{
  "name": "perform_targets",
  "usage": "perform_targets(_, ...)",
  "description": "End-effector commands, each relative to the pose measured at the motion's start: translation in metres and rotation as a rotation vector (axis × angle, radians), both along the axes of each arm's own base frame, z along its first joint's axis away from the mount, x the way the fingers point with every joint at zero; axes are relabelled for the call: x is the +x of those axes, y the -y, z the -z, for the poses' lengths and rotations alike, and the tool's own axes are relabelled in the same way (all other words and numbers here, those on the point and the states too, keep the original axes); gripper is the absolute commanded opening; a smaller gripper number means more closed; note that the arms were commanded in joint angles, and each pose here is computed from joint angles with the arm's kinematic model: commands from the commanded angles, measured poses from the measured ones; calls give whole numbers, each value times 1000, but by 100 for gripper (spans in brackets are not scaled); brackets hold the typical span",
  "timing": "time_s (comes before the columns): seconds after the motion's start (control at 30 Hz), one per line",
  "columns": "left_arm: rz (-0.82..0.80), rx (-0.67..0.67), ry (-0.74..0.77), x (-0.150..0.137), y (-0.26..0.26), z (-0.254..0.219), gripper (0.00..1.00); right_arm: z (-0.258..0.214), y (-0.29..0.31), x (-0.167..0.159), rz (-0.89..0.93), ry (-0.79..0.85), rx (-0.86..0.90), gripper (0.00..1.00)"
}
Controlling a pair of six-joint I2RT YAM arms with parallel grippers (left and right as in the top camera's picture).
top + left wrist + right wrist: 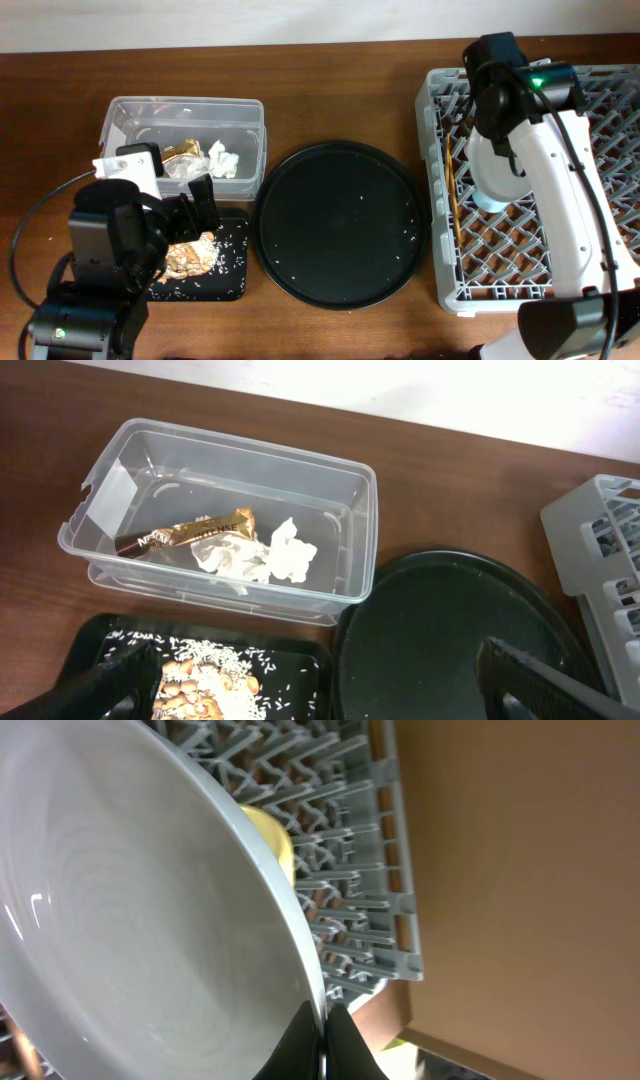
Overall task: Sort waste into correct bins and load items into the dishwasher rack
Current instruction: 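Lift the white plate into the dish rack and stand it upright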
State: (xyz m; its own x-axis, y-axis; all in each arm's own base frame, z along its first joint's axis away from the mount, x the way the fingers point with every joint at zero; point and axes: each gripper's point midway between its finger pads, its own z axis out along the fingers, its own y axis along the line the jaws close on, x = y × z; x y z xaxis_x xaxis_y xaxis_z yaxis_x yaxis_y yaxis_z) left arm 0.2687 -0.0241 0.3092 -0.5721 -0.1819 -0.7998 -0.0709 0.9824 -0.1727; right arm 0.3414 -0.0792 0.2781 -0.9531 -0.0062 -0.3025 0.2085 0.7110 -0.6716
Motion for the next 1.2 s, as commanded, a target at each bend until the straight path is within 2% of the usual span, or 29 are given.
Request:
perform_targets(0.0, -22, -3, 17, 0, -4, -6, 99, 21, -6, 3, -3, -53, 36, 4)
perform_targets(0.23, -22, -3, 17, 0, -4, -6, 99, 43, -15, 3, -22, -112, 39, 4)
perform_targets(0.67, -22, -3, 18, 0, -4, -6, 99, 61, -54, 7, -98, -123, 175, 6)
perform_targets(0.73, -22, -3, 17, 0, -4, -6, 99, 64, -60, 8, -103, -123, 209, 13)
perform_targets(0.83, -22, -3, 17, 0, -4, -6, 99, 68, -68, 11, -112, -111, 261, 29)
perform_targets(0.97, -22, -2, 17, 0, -4, -6, 99, 74, -84, 20, -135, -78, 361, 40)
perform_targets(1.0, -22, -3, 17, 0, -4, -6, 99, 75, -88, 22, -139, -69, 381, 49)
perform_targets(1.03, -22, -3, 18, 0, -4, -6, 99, 76, -90, 25, -142, -61, 398, 65)
perform_targets(1.07, -22, -2, 18, 0, -4, -6, 99, 76, -91, 26, -144, -57, 402, 73)
perform_targets(1.17, -22, -2, 17, 0, -4, -6, 99, 75, -91, 27, -145, -50, 402, 76)
